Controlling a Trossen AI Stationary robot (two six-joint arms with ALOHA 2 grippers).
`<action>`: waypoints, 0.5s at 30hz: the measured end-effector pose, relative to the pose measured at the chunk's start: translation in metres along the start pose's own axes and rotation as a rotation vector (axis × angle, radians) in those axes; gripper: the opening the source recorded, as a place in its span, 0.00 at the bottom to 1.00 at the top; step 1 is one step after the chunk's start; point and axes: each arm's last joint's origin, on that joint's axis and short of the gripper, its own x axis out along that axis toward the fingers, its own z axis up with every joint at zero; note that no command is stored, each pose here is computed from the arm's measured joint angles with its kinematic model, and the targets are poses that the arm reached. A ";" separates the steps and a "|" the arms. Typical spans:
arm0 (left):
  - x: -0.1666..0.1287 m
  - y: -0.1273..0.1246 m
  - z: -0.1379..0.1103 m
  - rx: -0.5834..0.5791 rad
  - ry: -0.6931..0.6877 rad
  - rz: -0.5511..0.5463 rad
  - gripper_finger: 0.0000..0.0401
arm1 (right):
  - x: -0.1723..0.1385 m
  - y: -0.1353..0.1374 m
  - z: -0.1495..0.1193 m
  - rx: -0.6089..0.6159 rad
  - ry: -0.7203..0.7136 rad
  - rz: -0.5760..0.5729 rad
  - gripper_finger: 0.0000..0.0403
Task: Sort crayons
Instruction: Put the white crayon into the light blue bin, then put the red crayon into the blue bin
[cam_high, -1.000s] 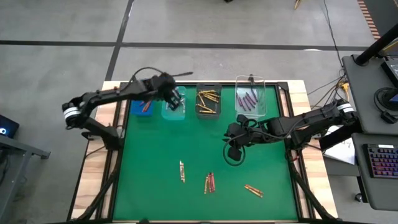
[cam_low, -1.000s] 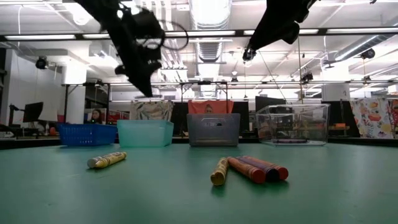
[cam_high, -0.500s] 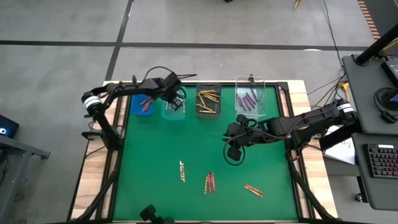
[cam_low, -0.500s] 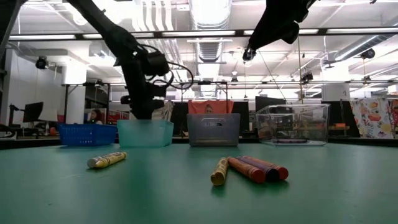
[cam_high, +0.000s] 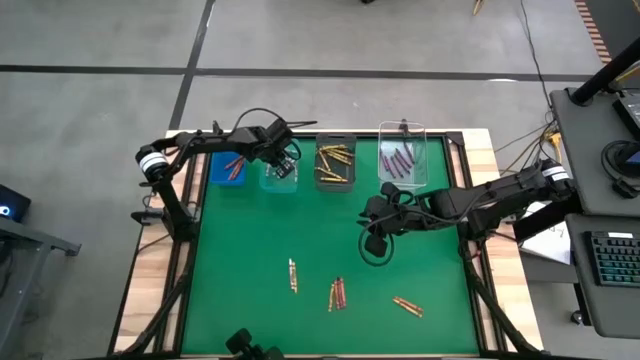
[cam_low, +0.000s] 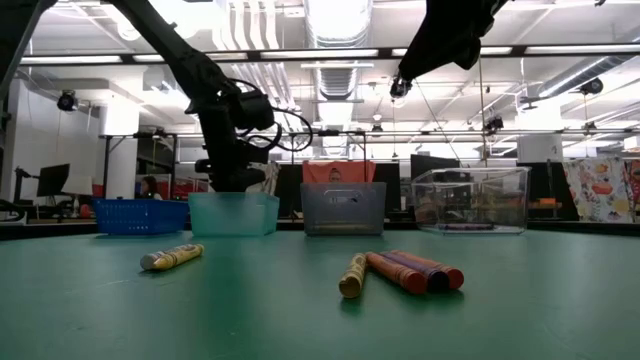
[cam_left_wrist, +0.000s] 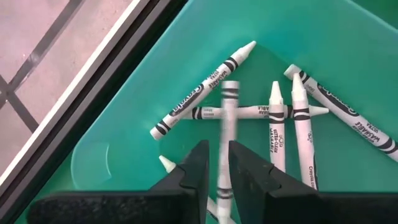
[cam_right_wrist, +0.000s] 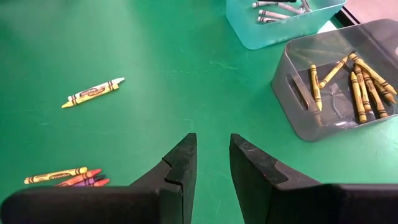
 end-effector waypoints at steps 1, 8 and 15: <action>0.000 0.000 0.000 0.000 0.000 0.000 0.11 | 0.000 0.000 0.000 0.000 0.000 0.000 0.21; -0.011 -0.003 0.001 -0.004 -0.019 -0.008 0.13 | 0.000 0.000 0.000 0.030 0.000 0.000 0.21; -0.059 -0.023 0.003 0.012 -0.139 -0.065 0.13 | 0.000 0.001 0.000 0.144 0.007 0.012 0.21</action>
